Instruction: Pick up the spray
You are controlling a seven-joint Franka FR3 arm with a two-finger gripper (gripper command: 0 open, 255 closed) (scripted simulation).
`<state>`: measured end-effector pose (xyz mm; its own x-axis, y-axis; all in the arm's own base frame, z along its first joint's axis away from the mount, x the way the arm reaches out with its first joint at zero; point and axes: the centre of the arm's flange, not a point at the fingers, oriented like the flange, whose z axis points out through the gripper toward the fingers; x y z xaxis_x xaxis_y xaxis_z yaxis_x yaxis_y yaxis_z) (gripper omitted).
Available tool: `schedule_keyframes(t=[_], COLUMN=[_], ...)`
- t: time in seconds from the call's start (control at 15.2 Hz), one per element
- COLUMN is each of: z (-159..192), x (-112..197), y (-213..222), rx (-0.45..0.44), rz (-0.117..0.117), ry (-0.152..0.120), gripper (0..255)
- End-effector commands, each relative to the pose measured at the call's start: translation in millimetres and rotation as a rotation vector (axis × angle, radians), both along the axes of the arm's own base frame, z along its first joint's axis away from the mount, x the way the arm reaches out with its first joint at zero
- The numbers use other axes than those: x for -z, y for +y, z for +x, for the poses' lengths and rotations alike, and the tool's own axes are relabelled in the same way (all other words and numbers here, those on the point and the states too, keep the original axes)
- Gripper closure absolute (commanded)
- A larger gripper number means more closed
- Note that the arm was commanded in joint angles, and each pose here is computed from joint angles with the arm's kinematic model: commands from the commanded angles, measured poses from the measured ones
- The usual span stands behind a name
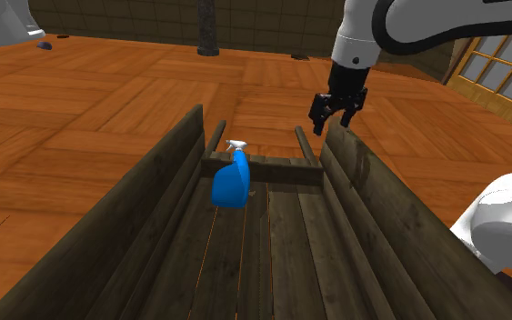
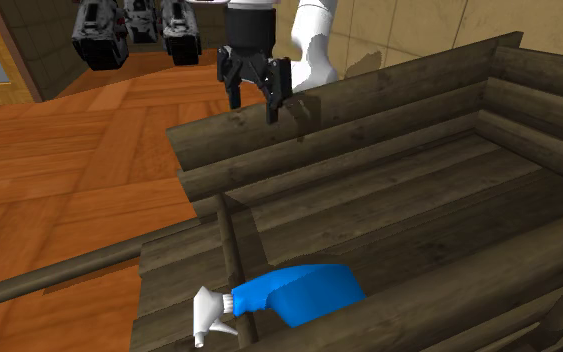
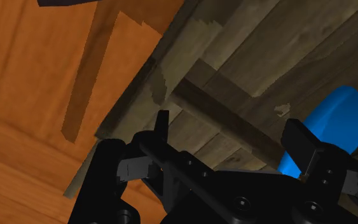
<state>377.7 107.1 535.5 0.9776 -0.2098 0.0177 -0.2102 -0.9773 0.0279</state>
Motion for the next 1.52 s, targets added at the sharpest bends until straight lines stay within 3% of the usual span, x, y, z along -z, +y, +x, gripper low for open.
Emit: schedule_keyframes(t=[0.0, 1.19, 1.45], z=[20.8, 202.3, 211.2], x=[10.9, 132.4, 154.2], y=[20.5, 158.7, 163.1], rx=[0.036, 0.339, 0.353], rz=[-0.018, -0.190, -0.198], ry=[0.002, 0.029, 0.030], gripper=[0, 0, 0])
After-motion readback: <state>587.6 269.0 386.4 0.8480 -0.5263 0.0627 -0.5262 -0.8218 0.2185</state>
